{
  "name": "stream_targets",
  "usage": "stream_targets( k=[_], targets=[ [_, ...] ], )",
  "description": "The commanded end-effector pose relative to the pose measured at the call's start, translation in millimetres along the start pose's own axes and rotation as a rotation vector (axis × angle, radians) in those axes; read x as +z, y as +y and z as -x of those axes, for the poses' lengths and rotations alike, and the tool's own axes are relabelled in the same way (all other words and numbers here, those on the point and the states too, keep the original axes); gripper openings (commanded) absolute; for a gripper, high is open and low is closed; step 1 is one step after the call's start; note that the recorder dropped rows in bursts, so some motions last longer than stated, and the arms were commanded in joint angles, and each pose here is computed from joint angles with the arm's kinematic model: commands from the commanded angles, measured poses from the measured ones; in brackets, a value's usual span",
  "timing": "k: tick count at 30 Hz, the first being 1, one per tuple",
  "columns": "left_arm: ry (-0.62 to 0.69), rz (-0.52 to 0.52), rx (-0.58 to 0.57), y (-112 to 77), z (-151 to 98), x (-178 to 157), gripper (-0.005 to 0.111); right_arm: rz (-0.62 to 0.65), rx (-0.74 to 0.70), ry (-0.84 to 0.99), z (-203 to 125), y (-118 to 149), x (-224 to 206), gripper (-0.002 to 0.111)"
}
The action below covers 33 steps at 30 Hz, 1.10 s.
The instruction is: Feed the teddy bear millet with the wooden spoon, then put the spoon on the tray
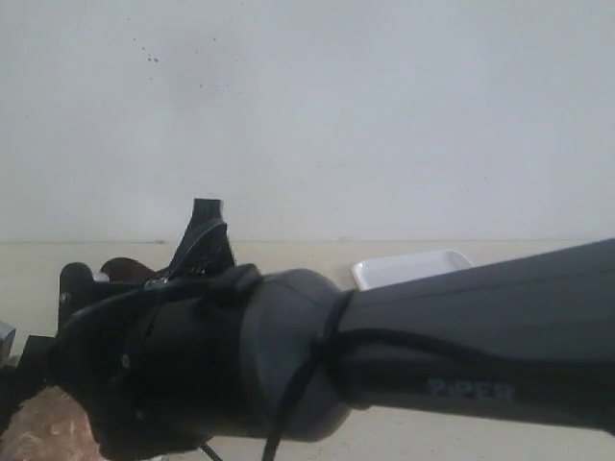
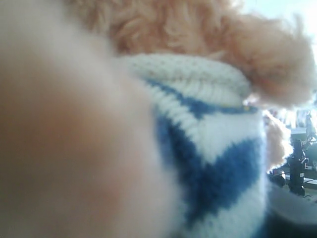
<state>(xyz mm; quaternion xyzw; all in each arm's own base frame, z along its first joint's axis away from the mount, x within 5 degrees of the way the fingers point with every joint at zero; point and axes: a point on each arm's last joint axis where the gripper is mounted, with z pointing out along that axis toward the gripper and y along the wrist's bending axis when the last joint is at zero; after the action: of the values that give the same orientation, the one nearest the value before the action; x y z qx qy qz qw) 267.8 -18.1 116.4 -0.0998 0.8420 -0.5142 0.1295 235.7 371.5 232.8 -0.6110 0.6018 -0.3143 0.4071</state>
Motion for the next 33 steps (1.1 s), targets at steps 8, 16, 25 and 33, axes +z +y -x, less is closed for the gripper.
stream_targets(
  k=[8, 16, 25, 33],
  targets=[
    [-0.009, -0.047, 0.010, -4.5, 0, 1, 0.004, 0.346, 0.324, 0.102, -79, -62, 10, 0.000],
    [-0.024, -0.051, 0.006, -4.9, 1, 1, 0.004, 0.558, 0.526, 0.298, -143, -75, 31, 0.000],
    [-0.034, -0.055, 0.008, -5.2, 2, 1, 0.004, 0.587, 0.550, 0.259, -166, -91, 12, 0.000],
    [-0.052, -0.066, 0.002, -6.2, 4, 1, 0.004, 0.680, 0.718, 0.288, -161, -86, 3, 0.000]
  ],
)
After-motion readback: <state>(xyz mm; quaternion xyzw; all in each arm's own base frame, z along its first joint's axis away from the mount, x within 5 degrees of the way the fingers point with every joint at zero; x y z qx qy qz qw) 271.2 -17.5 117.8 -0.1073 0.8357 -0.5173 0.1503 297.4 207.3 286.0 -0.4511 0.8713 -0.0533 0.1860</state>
